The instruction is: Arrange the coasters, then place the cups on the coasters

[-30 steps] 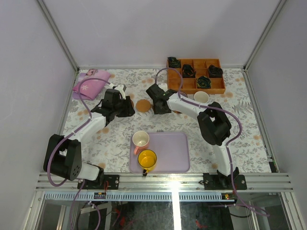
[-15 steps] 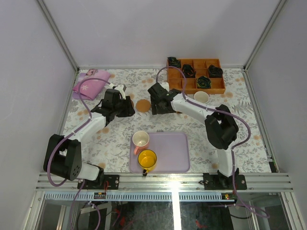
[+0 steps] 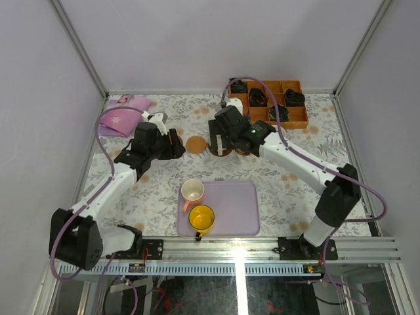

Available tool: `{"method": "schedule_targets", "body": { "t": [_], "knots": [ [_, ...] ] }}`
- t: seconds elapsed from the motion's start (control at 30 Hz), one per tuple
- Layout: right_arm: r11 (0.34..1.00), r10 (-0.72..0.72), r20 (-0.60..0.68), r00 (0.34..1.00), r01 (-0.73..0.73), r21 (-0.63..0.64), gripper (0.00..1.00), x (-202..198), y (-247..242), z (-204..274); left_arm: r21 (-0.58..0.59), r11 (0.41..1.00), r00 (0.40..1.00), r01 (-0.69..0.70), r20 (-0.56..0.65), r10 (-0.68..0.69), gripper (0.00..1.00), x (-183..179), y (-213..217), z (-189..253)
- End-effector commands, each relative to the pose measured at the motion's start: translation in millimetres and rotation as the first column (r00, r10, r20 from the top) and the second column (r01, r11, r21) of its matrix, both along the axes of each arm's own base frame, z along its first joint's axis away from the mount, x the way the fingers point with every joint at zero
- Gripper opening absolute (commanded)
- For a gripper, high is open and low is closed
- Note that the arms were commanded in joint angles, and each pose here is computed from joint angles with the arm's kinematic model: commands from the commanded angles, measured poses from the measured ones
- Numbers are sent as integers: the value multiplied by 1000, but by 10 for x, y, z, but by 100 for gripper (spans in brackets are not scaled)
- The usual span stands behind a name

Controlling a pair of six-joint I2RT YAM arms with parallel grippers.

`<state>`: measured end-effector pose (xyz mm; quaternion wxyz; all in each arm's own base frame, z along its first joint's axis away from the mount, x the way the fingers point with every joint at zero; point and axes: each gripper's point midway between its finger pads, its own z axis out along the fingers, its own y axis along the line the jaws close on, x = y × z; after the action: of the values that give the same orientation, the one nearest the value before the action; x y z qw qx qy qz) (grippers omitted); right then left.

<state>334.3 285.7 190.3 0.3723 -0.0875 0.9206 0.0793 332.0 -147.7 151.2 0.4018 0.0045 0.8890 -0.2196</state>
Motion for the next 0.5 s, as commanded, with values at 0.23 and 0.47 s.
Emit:
{"method": "schedule_targets", "body": {
  "t": [0.23,0.47],
  "knots": [
    [989,-128,248,960,144,-46,99,142,-537,533,-44,998,998,-36,-43,34,59,-597,-94,49],
    [974,-200,390,899,225,-19,99,238,-844,819,-91,994,994,-63,-99,54,60,-920,-101,23]
  ]
}}
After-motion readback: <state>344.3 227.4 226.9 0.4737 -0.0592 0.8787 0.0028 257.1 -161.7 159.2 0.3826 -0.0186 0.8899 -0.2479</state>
